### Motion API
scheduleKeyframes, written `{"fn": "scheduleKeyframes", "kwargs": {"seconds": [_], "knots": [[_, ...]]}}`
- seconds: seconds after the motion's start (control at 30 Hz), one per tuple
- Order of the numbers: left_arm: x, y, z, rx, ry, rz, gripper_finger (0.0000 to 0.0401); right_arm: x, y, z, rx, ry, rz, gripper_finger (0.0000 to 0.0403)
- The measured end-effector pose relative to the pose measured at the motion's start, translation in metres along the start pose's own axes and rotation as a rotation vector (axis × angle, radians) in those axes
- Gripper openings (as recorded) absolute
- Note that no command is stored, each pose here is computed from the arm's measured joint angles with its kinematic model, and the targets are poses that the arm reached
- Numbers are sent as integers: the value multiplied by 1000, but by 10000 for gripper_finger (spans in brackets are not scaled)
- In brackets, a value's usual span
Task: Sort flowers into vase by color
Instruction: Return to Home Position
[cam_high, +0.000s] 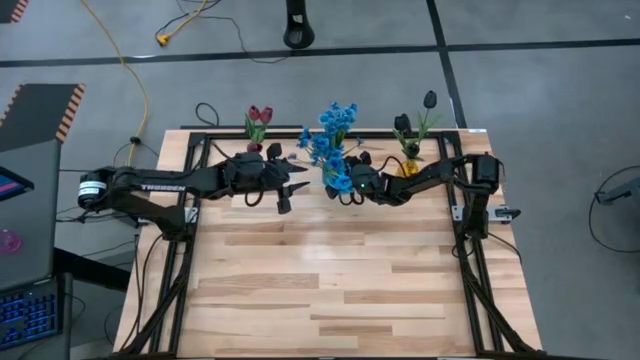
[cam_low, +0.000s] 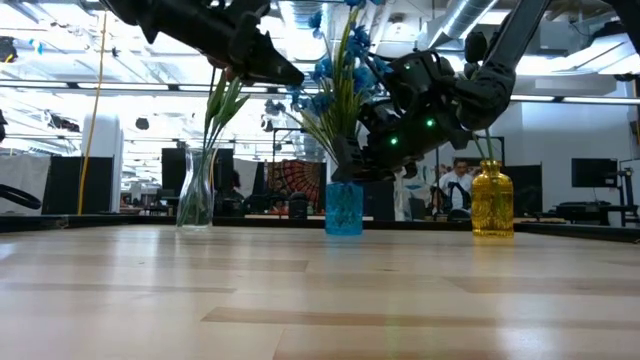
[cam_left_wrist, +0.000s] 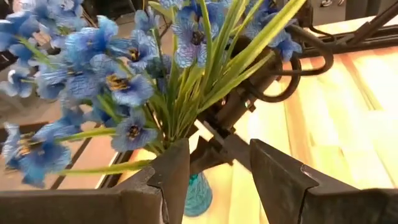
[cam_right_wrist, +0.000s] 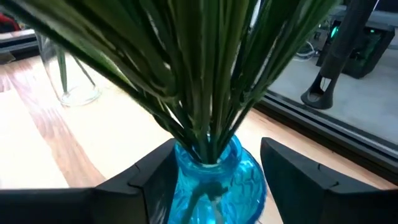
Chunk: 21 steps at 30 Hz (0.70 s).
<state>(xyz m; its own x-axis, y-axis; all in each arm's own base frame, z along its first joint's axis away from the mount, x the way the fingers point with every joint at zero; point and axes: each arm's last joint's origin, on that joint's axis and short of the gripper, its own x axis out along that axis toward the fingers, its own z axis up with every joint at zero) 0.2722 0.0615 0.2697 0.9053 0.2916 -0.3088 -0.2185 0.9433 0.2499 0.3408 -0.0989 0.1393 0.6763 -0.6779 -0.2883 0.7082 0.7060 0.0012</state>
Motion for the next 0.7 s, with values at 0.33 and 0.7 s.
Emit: {"fn": "scheduleKeyframes", "kwargs": {"seconds": [0.33, 0.7], "knots": [[-12, 1, 3, 11, 14, -1, 155, -14, -4, 20, 13, 145, -30, 253], [-27, 5, 11, 26, -12, 17, 155, -32, -5, 41, 18, 149, 34, 253]]}}
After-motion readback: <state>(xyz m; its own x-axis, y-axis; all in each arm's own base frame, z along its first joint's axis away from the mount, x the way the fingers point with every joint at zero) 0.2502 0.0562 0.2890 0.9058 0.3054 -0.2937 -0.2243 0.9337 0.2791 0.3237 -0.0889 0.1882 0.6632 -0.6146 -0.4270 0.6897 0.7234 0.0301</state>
